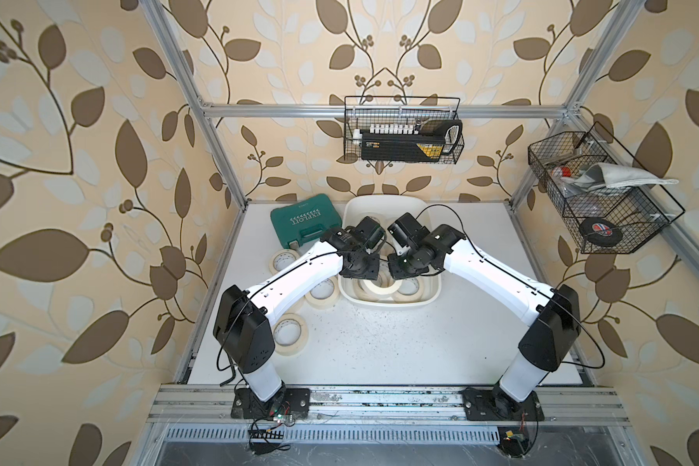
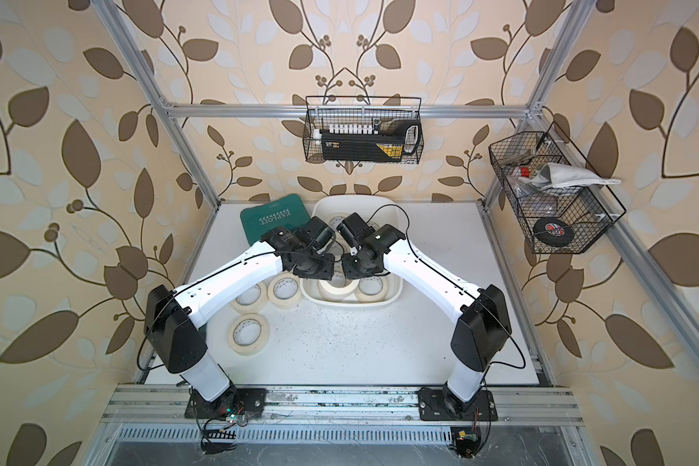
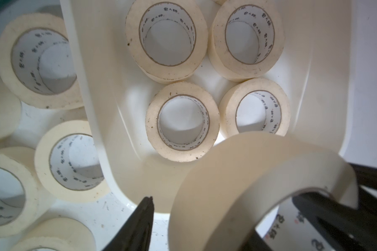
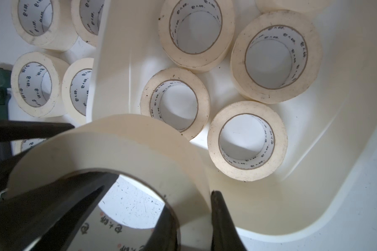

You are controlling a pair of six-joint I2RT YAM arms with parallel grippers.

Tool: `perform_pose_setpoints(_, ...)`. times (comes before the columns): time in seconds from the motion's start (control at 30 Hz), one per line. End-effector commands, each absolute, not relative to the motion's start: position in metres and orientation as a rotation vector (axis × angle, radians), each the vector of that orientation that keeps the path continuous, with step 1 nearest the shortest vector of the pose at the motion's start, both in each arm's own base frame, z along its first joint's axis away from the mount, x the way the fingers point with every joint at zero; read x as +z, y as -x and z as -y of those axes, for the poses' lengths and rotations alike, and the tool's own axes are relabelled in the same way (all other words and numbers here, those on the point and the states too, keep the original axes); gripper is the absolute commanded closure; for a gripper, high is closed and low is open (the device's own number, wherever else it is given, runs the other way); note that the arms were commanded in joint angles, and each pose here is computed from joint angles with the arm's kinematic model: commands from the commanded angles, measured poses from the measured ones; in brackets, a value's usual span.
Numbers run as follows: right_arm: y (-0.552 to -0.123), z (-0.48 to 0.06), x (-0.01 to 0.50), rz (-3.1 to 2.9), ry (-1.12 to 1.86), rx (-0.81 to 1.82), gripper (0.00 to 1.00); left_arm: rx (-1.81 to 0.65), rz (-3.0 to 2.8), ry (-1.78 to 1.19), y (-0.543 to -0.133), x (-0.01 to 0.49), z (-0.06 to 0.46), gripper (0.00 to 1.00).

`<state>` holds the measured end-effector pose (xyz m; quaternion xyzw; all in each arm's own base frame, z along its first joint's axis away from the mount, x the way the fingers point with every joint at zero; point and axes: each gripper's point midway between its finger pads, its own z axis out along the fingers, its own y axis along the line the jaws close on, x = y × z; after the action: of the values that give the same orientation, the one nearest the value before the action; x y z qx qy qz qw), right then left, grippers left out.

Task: Take out the art tape in the storage box
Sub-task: Pick up the art tape from the storage box, then place the art tape at the center of the board.

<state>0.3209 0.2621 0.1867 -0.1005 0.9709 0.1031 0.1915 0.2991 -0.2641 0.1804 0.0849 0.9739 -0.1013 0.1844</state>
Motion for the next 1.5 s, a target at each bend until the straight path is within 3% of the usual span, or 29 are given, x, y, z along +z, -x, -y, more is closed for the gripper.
perform_pose_setpoints(0.0, -0.320, -0.273, 0.206, -2.683, 0.288, 0.331, 0.88, -0.243, -2.710, -0.205, -0.300, 0.195, 0.245, 0.69)
perform_pose_setpoints(0.23, -0.317, -0.273, 0.227, -2.630, 0.306, 0.378, 0.49, -0.238, -2.713, -0.194, -0.287, 0.202, 0.229, 0.79)
perform_pose_setpoints(0.37, -0.315, -0.268, 0.248, -2.565, 0.319, 0.388, 0.39, -0.244, -2.729, -0.152, -0.273, 0.203, 0.210, 0.81)
perform_pose_setpoints(0.57, -0.317, -0.251, 0.262, -2.492, 0.293, 0.357, 0.35, -0.235, -2.762, -0.038, -0.241, 0.194, 0.176, 0.80)
perform_pose_setpoints(0.87, -0.324, -0.236, 0.249, -2.526, 0.227, 0.365, 0.35, -0.315, -2.883, 0.207, -0.181, 0.132, 0.148, 0.80)
perform_pose_setpoints(1.17, -0.317, -0.257, 0.248, -2.526, 0.294, 0.529, 0.35, -0.267, -2.854, 0.200, -0.191, 0.142, 0.146, 0.80)
perform_pose_setpoints(1.47, -0.315, -0.254, 0.244, -2.535, 0.304, 0.511, 0.34, -0.202, -2.911, 0.231, -0.184, 0.100, 0.141, 0.80)
